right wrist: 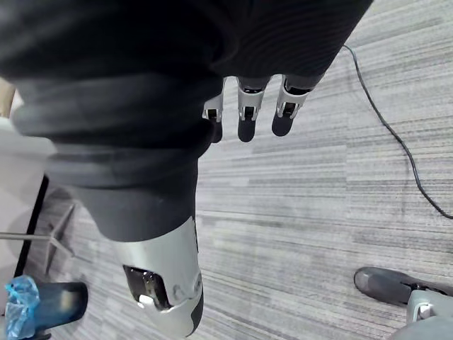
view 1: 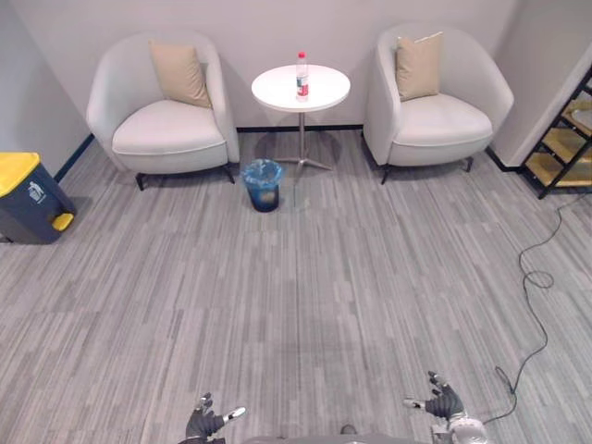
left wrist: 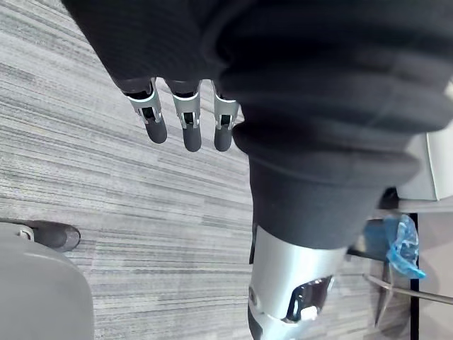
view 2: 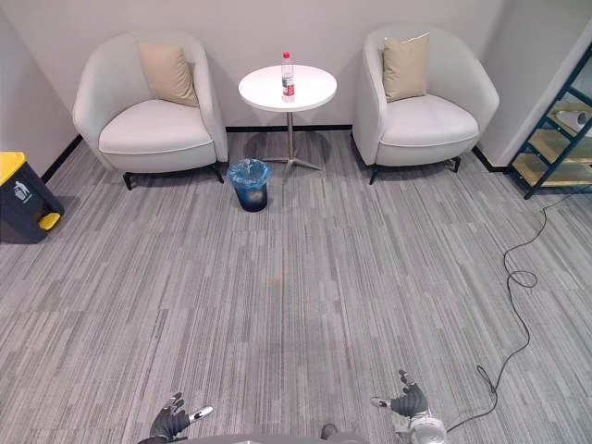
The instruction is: Gather rubbish on tea table into small bin, then transfer packed bag to large trash can.
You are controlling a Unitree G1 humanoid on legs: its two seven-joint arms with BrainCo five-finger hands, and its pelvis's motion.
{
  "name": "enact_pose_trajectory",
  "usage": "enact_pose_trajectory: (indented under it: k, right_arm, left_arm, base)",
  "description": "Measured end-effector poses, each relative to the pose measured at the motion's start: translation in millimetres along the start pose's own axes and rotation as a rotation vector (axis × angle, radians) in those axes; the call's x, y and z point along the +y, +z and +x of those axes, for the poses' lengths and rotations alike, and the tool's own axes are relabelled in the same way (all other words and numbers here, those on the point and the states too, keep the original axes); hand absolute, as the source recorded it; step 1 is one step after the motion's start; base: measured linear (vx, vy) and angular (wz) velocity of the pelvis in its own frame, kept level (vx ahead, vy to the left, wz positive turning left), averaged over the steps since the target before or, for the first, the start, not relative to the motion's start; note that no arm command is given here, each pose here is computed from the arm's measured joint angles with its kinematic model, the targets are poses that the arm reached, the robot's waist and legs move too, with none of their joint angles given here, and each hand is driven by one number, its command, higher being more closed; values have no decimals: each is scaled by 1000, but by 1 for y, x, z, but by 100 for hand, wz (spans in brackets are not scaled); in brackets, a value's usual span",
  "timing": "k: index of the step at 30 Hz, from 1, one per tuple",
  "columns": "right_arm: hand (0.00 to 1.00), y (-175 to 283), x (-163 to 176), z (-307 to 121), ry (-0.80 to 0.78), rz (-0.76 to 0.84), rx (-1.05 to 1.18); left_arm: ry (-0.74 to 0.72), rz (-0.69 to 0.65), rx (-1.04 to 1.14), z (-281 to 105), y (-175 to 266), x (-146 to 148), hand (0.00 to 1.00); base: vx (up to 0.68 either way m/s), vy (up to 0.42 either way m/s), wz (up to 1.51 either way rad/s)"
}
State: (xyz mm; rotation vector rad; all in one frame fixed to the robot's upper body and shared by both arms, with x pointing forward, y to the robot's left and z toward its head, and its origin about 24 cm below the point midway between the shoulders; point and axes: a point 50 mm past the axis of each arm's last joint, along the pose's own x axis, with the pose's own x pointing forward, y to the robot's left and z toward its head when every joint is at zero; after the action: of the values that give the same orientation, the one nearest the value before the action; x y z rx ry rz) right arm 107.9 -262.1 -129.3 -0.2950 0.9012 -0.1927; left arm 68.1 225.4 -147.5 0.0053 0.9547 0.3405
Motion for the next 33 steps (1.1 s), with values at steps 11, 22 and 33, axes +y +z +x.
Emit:
enact_pose_trajectory:
  k: [11, 22, 33]
  right_arm:
    - [0, -2, -10, 0, -31, 10, 4]
    - [0, -1, -16, 0, -68, 72, 4]
    - [0, 9, -15, 4, -82, 93, -12]
  left_arm:
    - [17, 6, -64, 2, 15, 7, 0]
    - [15, 3, -66, 2, 16, 5, 0]
    - [13, 0, -88, 1, 20, 4, 0]
  base:
    - [-2, -1, 0]
    - [-6, -3, -3]
    - [-4, 5, -6]
